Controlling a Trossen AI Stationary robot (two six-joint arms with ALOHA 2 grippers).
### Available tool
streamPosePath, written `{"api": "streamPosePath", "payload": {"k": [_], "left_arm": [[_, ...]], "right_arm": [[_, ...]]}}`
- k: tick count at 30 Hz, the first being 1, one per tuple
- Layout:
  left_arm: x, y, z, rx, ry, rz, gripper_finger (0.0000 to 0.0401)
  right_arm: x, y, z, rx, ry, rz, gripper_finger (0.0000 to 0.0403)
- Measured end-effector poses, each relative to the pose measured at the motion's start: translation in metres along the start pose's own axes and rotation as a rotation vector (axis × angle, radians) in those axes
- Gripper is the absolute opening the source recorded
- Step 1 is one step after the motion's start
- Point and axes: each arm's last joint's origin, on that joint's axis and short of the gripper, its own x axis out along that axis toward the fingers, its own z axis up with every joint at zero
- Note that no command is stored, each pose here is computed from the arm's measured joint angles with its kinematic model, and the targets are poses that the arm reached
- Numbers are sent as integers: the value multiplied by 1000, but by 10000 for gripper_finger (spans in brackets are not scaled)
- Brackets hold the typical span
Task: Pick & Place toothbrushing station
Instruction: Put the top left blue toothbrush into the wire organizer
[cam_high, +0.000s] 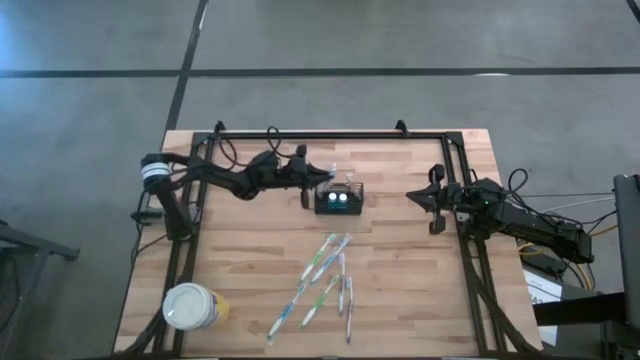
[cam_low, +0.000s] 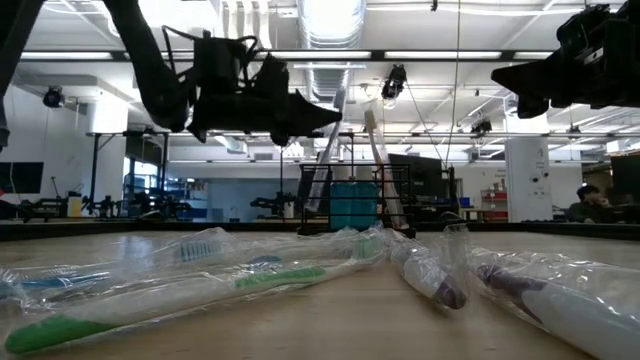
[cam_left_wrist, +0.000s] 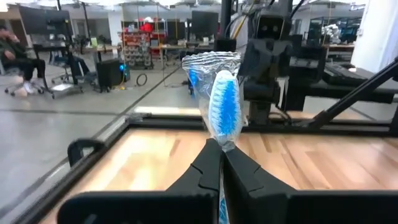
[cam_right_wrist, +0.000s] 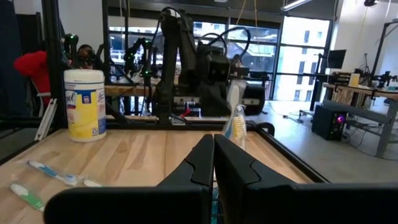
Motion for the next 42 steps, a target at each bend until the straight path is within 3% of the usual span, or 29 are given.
{"api": "streamPosePath", "payload": {"k": [8, 21, 32, 42], "left_arm": [[4, 4, -22, -18, 13, 12, 2], [2, 5, -32, -60, 35, 21, 14], [1, 3, -29, -86, 38, -35, 137], [-1, 7, -21, -86, 38, 38, 243]], "right_arm": [[0, 0, 0, 1, 3, 0, 8], [0, 0, -1, 2, 7, 0, 8], [0, 0, -1, 3, 7, 0, 8], [0, 0, -1, 9, 7, 0, 8]]}}
